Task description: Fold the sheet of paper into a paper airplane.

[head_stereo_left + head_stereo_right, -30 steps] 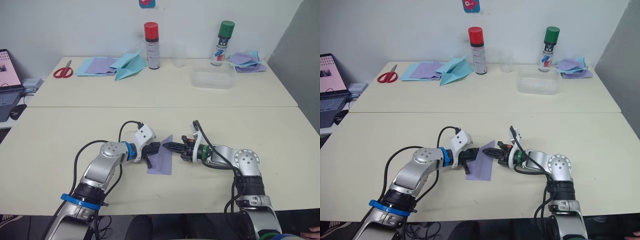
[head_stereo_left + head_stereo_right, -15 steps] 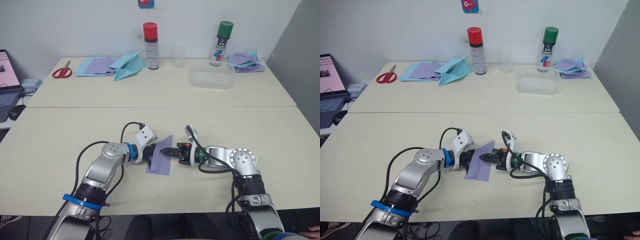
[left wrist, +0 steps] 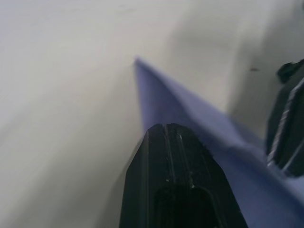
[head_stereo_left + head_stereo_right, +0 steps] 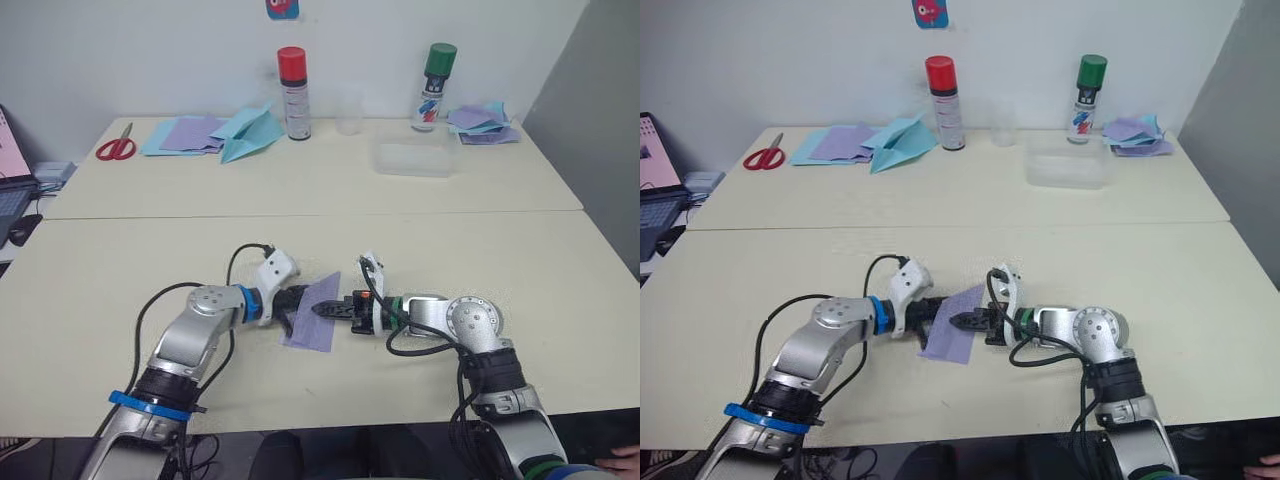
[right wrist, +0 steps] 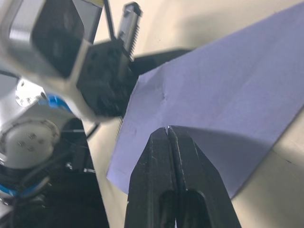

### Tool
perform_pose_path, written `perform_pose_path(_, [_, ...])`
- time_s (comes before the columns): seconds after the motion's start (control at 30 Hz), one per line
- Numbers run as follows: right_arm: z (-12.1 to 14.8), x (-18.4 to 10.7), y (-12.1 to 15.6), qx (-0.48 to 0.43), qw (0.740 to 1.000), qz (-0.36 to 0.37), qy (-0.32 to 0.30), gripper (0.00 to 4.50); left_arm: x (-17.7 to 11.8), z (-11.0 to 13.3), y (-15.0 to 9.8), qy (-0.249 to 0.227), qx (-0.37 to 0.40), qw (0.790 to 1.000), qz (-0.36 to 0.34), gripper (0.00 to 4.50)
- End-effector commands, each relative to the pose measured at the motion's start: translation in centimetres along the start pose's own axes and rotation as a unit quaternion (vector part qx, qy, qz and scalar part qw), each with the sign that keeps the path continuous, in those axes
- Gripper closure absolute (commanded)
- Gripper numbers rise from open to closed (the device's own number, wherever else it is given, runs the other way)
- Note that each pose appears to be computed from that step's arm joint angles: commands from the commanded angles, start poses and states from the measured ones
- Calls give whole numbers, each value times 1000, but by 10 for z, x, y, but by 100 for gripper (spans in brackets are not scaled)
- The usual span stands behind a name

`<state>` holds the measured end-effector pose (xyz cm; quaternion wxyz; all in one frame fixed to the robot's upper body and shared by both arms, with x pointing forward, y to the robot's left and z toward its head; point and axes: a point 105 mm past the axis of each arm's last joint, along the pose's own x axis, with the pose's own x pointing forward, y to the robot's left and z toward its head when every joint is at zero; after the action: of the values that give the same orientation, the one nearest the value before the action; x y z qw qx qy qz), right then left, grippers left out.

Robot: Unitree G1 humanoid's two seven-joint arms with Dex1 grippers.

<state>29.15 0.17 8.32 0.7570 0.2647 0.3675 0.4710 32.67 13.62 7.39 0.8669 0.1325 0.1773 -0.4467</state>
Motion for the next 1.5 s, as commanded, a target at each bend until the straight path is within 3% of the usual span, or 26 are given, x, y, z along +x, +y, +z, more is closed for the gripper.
perform_pose_path(0.03, [-5,1,-17,-25,998,-47,12,449,-22,1,14,8,-2,999,34,450])
perform_pose_path(0.17, [-10,2,-23,-57,996,-61,30,449,-33,15,19,-14,11,999,49,450])
perform_pose_path(0.3, [-10,3,-27,-78,994,-70,38,449,-30,54,13,-102,27,993,42,450])
perform_pose_path(0.43, [-7,4,-26,-88,993,-69,34,449,-21,67,2,-120,29,992,21,450])
perform_pose_path(0.57, [-1,3,-24,-97,993,-66,25,449,-3,47,-13,-73,36,997,-13,450])
perform_pose_path(0.77, [9,-1,-7,-123,992,-39,7,449,7,4,-12,6,43,999,-14,450])
perform_pose_path(0.97, [15,-10,9,-153,988,-12,-1,449,10,-1,2,11,37,999,7,450])
perform_pose_path(1.17, [23,-22,-8,-183,981,-62,-8,449,10,-11,-6,27,19,999,-17,450])
perform_pose_path(1.37, [26,-37,-7,-156,986,-62,-14,449,6,-17,-10,36,10,999,-20,450])
perform_pose_path(1.5, [19,-40,-1,-123,991,-47,-2,330,5,-18,-11,36,9,999,-19,450])
